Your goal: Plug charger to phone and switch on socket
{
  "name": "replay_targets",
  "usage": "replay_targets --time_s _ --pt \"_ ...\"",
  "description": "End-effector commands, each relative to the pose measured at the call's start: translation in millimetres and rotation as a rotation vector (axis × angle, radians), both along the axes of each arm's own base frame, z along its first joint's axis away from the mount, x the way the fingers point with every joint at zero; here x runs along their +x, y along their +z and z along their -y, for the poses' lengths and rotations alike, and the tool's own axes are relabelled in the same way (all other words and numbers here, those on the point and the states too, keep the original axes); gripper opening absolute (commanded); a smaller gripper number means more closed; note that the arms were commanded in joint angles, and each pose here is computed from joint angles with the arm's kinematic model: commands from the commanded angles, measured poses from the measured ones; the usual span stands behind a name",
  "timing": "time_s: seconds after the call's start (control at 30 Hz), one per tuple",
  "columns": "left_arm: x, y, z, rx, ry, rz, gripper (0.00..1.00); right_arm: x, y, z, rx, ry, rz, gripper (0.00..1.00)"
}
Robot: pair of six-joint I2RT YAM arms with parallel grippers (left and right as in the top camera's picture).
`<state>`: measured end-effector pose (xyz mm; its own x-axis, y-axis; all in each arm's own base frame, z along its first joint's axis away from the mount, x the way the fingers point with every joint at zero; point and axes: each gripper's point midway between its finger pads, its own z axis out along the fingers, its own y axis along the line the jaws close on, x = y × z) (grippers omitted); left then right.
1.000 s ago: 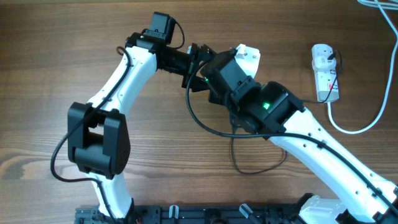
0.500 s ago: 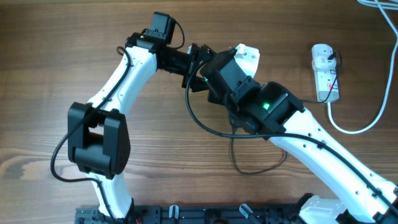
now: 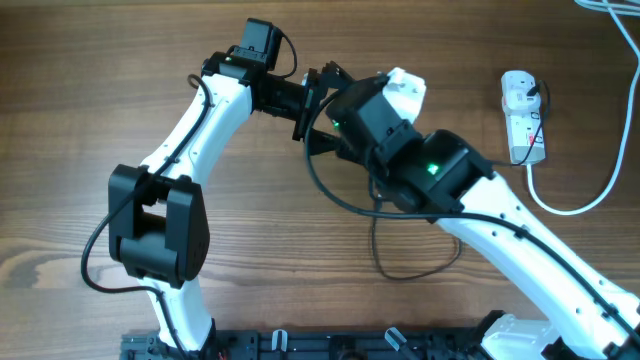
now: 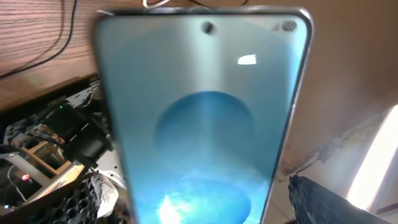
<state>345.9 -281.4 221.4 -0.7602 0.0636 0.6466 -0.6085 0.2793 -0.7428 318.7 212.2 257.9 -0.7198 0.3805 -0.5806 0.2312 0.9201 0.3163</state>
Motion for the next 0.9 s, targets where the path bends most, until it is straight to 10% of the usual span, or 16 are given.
replay_targets --time_s 0.0,0.43,0.87 --pt "0.4 19.6 -1.0 -0.042 -0.006 0.055 1.0 -2.9 41.5 20.6 0.214 -0.193 0.075 0.04" --pt "-7.3 38.4 -1.2 -0.121 -0.036 -0.078 0.7 -23.6 36.9 11.5 0.755 -0.685 -0.143 0.04" --pt "-15.1 45.7 3.8 -0.147 -0.067 -0.142 0.49 -12.4 18.5 1.7 0.776 -0.769 -0.174 0.04"
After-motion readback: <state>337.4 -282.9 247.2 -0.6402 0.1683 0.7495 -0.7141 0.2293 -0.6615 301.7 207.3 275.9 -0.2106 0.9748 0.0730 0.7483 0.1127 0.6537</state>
